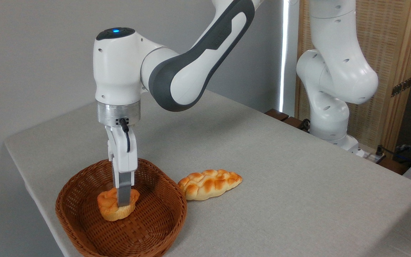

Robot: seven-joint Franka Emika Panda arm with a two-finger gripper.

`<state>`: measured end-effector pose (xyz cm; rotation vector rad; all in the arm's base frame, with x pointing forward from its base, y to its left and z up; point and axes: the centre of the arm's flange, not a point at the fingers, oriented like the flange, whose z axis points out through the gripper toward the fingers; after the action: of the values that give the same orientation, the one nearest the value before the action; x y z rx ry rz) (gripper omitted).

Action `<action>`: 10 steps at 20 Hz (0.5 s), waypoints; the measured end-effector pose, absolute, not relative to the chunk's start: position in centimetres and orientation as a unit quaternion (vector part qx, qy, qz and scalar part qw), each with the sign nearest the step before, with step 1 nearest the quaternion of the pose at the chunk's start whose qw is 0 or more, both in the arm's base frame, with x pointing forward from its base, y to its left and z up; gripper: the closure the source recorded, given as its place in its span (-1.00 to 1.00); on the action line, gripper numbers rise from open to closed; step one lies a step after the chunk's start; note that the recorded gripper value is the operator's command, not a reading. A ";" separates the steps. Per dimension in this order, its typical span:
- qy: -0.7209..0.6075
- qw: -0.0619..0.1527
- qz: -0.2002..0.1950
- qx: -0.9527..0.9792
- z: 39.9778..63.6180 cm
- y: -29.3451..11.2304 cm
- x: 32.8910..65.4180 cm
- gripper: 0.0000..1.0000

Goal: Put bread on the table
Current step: 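Lower the gripper around the round bun and close on it, then lift the round bun out of the basket toward the braided roll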

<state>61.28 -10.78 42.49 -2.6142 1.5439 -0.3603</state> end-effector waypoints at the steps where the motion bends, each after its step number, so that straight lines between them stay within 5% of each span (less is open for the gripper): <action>1: 0.504 0.042 -0.118 -0.854 42.6 -10.8 61.3 0.06; 10: 0.495 0.050 -0.133 -0.857 46.0 -9.5 61.0 0.06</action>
<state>60.99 -9.46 46.03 -2.6116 1.5073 -0.4053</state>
